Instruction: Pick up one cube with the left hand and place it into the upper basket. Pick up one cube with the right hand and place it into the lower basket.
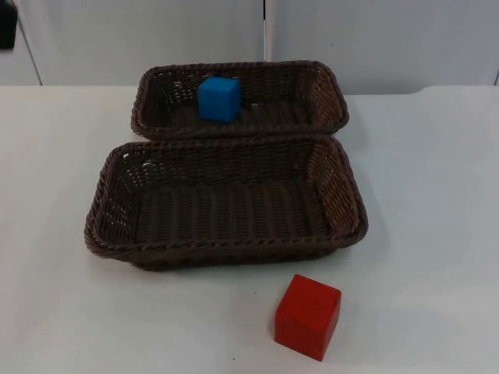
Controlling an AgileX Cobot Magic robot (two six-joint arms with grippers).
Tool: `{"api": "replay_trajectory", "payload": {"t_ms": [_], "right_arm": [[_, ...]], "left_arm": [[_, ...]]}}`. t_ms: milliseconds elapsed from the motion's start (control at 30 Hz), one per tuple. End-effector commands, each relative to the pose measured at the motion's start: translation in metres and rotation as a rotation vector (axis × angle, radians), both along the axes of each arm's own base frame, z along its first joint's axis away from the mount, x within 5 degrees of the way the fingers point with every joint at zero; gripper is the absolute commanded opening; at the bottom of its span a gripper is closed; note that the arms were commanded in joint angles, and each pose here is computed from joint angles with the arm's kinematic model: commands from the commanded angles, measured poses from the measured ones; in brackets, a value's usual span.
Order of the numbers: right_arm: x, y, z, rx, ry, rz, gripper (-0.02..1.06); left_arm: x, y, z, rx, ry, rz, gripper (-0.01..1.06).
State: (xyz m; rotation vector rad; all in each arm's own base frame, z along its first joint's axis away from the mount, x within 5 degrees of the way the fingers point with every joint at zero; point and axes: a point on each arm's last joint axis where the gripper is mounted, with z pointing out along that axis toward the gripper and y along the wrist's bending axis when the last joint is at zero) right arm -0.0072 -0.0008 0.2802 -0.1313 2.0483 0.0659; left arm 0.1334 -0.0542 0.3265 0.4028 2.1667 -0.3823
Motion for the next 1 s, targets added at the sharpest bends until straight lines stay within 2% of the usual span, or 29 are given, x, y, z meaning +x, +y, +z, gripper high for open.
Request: {"api": "replay_trajectory", "payload": {"t_ms": [0, 667, 967], "right_arm": [[0.000, 0.000, 0.000, -0.006, -0.006, 0.000, 1.05], [-0.001, 0.000, 0.002, -0.005, -0.014, 0.000, 1.05], [0.030, 0.003, 0.028, -0.026, 0.113, 0.004, 1.05]], "left_arm": [[-0.010, 0.003, -0.010, -0.002, 0.008, 0.005, 0.85], [-0.018, 0.006, -0.021, 0.026, 0.002, 0.010, 0.85], [-0.018, 0.006, -0.021, 0.016, 0.006, 0.009, 0.85]]}}
